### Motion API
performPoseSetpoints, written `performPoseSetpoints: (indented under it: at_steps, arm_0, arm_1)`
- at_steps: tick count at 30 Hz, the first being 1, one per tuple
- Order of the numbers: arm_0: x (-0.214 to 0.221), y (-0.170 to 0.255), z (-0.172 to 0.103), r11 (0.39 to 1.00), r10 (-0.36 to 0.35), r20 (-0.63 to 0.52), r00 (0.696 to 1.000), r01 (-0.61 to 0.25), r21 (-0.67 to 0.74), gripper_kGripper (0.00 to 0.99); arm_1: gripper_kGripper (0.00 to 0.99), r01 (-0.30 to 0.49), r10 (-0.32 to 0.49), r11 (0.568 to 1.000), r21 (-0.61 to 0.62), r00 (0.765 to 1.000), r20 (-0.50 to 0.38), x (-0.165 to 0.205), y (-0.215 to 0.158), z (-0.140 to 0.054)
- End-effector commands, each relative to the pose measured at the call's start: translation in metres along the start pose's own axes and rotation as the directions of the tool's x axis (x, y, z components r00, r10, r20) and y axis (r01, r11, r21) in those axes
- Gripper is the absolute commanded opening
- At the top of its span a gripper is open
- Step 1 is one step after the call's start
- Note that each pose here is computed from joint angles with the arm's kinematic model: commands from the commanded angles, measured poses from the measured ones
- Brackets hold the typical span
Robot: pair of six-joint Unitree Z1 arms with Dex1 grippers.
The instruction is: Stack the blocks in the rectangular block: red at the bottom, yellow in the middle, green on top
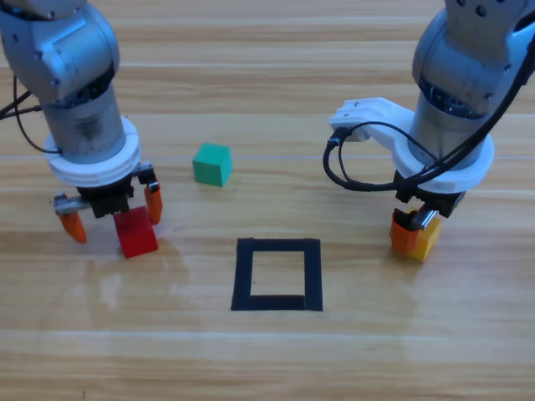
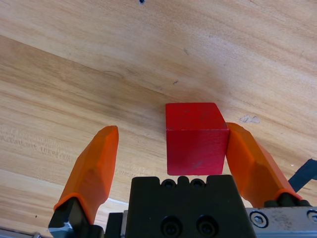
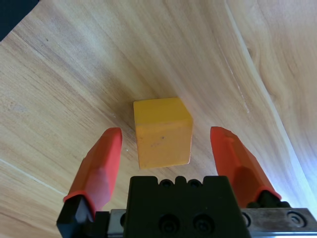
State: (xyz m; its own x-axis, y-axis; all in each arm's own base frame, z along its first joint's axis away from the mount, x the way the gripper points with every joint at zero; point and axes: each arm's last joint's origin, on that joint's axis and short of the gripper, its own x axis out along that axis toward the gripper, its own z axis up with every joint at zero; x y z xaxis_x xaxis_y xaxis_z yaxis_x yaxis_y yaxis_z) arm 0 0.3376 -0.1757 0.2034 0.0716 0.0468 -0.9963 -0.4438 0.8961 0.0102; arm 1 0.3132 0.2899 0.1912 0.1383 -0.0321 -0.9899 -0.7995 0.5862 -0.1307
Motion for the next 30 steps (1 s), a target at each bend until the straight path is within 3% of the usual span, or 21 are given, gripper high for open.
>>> performPoseSetpoints:
  at_steps: [1,4,7,12,14,18,27,30]
  arm_0:
    - [0.021,-0.002,0.005,1.000,0.025,-0.037,0.999,-0.026,-0.008,0.816]
    - [0.022,-0.007,0.005,1.000,0.015,-0.043,0.999,-0.015,0.005,0.792]
    - [0.024,-0.010,0.001,0.999,0.011,-0.053,0.999,-0.009,0.031,0.750]
    - [0.018,-0.012,-0.003,0.998,-0.005,-0.055,0.998,0.008,0.059,0.736]
    - [0.017,-0.013,-0.004,0.998,-0.009,-0.054,0.999,0.013,0.069,0.706]
    - [0.013,-0.011,-0.006,0.996,-0.015,-0.052,0.999,0.020,0.088,0.474]
    - [-0.005,-0.007,-0.011,0.986,-0.052,-0.038,0.998,0.058,0.155,0.118]
    - [-0.020,-0.015,-0.023,0.974,-0.096,-0.022,0.995,0.098,0.204,0.117]
  arm_1:
    - [0.551,-0.037,0.037,0.999,0.001,0.994,-0.103,0.041,-0.006,0.006]
    - [0.367,-0.041,0.041,0.999,-0.001,0.993,-0.113,0.044,-0.006,0.007]
    - [0.275,-0.048,0.046,0.999,-0.009,0.990,-0.132,0.049,-0.005,0.008]
    - [0.000,-0.060,0.058,0.998,-0.010,0.988,-0.144,0.049,-0.005,0.007]
    - [0.000,-0.061,0.061,0.998,0.006,0.989,-0.136,0.044,-0.008,0.006]
    - [0.000,-0.074,0.080,0.995,0.068,0.993,-0.088,0.021,-0.016,0.001]
    - [0.000,-0.161,0.154,0.959,0.234,0.987,0.048,-0.024,-0.040,-0.009]
    - [0.000,-0.179,0.170,0.955,0.237,0.984,0.056,-0.025,-0.039,-0.009]
